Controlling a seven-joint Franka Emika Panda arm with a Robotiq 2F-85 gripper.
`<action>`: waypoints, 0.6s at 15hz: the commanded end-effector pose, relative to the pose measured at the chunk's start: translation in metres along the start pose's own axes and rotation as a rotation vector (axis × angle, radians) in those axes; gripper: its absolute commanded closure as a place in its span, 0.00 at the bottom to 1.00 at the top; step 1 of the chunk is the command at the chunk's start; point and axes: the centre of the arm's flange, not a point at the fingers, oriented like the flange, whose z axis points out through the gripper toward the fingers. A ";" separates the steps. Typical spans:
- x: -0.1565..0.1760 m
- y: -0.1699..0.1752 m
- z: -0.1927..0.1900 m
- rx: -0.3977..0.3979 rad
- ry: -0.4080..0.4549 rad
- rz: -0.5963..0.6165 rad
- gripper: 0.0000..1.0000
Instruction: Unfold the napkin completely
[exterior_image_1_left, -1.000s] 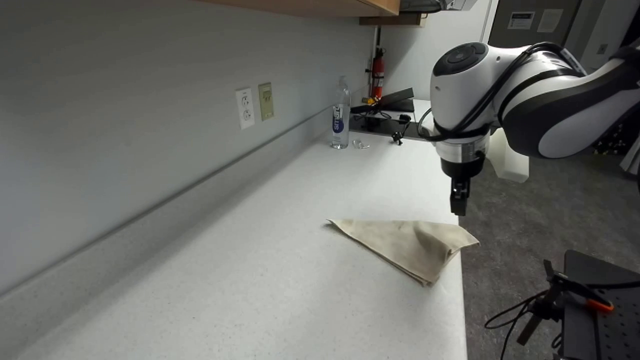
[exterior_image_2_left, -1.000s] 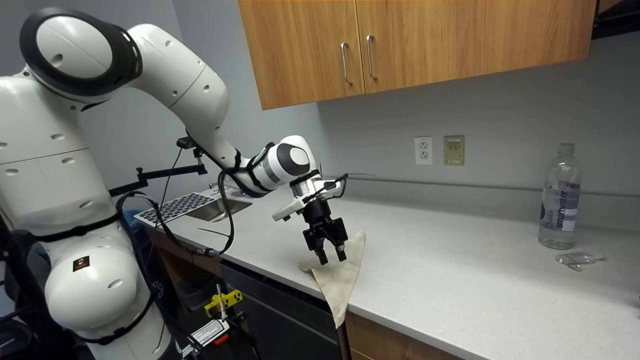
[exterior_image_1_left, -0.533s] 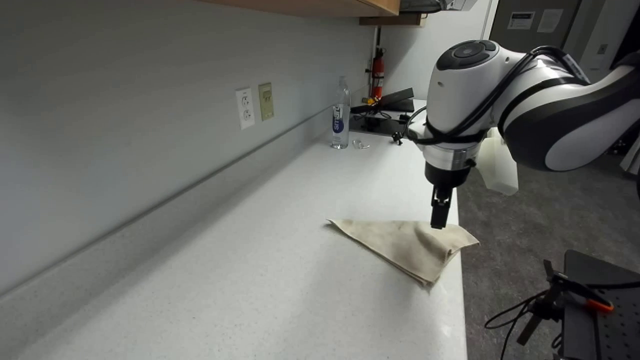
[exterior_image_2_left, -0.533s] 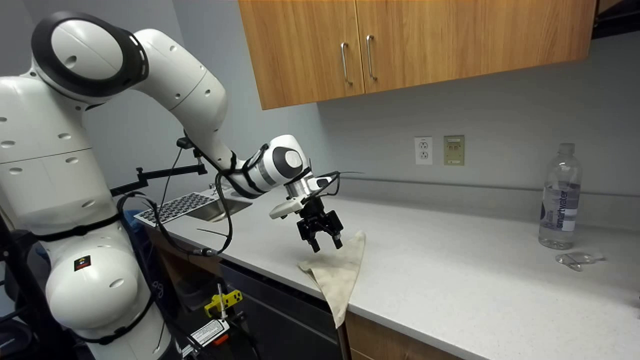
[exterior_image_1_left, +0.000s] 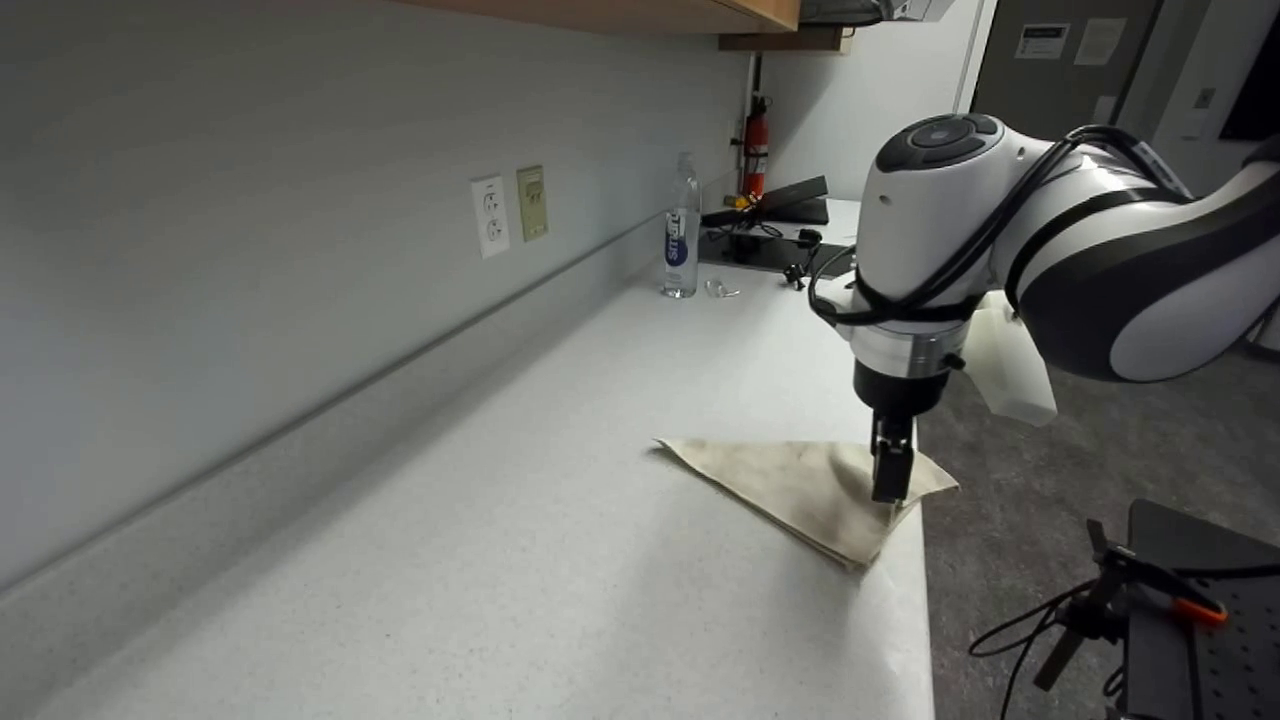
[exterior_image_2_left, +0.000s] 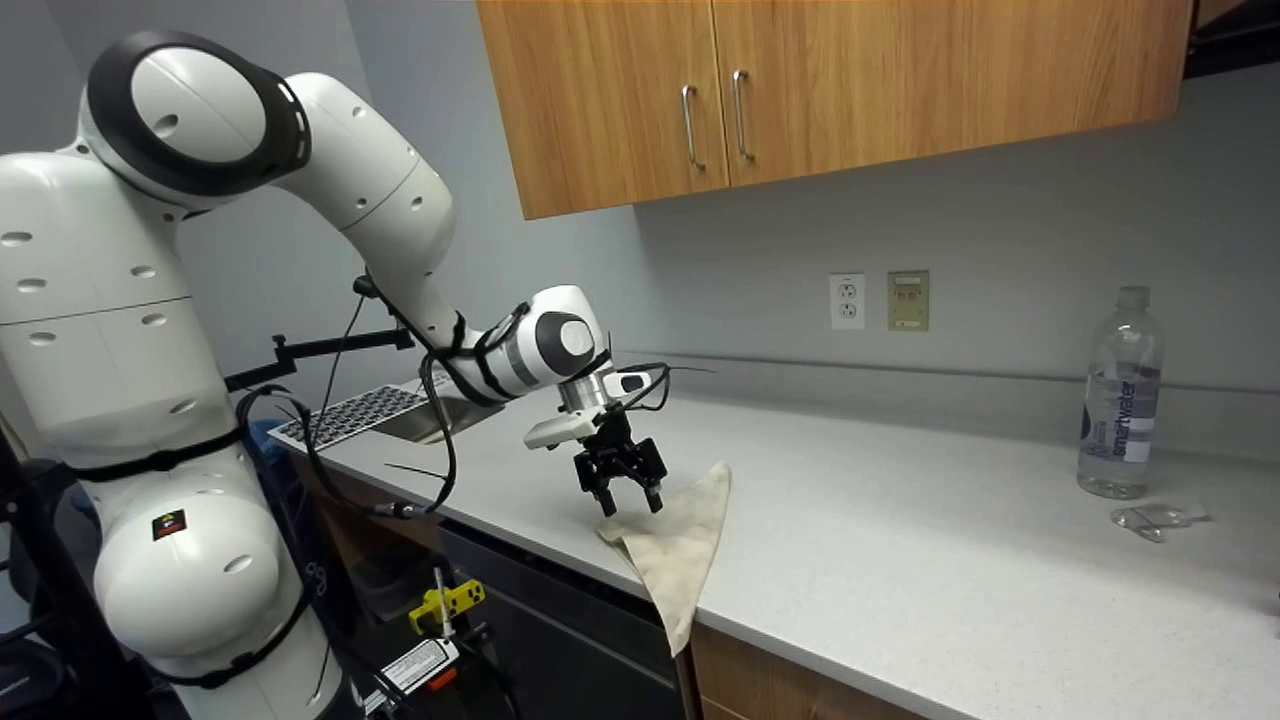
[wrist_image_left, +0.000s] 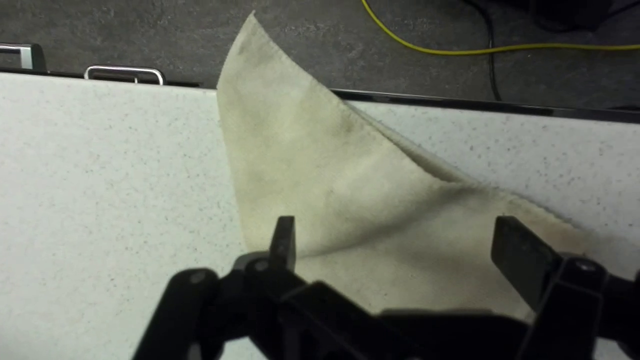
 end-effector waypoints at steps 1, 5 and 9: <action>-0.010 -0.008 0.002 0.021 -0.023 -0.043 0.00; -0.011 -0.007 0.021 -0.020 -0.038 -0.047 0.00; -0.007 -0.001 0.040 -0.105 -0.055 -0.072 0.00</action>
